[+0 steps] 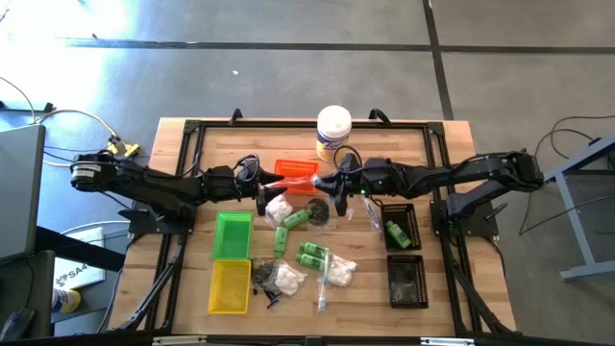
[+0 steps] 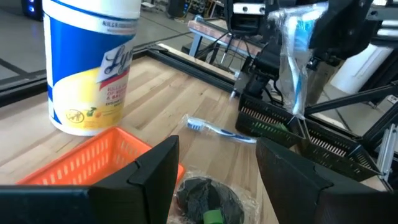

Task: Pick & Place Travel size toiletries
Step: Put the blue toothbrush into the green bin

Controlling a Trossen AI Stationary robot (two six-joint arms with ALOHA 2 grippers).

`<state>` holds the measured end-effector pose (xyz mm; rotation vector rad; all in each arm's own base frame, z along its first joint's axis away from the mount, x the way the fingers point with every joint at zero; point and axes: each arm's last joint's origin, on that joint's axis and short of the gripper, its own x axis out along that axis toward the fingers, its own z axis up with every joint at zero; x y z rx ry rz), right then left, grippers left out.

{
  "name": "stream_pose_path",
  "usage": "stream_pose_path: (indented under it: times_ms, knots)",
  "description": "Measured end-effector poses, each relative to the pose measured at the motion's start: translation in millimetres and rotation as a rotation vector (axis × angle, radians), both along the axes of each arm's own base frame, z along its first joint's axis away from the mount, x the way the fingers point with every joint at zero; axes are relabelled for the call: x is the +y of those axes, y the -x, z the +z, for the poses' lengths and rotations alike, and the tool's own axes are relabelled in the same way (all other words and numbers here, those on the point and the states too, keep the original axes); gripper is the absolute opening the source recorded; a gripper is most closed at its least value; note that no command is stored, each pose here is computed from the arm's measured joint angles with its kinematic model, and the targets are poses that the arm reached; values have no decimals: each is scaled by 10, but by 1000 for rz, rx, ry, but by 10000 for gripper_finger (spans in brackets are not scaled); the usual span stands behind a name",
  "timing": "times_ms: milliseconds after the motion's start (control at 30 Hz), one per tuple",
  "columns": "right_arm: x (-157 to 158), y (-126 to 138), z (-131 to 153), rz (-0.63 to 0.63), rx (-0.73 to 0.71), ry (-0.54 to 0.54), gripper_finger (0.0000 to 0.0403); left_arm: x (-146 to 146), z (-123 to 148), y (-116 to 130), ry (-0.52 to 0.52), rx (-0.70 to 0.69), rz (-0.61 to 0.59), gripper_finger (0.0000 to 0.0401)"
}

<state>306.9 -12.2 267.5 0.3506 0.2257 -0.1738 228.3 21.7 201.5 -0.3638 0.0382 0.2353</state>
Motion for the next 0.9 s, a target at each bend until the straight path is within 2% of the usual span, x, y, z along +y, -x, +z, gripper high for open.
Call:
stream_pose_path:
  times_ms: [167,300,533,667,900]
  knots:
    - [-2,-2,4,-2,-5,1,77,-88,-94,-153,-55,-74,-83,211]
    - [1,-2,5,3,-6,0,74,-135,-179,-247,-137,-135,-118,211]
    - [25,-34,-10,35,-20,-5,77,-141,-176,-501,-155,-186,-174,211]
    - [59,-92,-43,62,-43,14,74,-157,-108,-681,-191,-187,-243,211]
    - [159,-133,-46,111,-78,52,74,-152,-72,-836,-178,-84,-254,211]
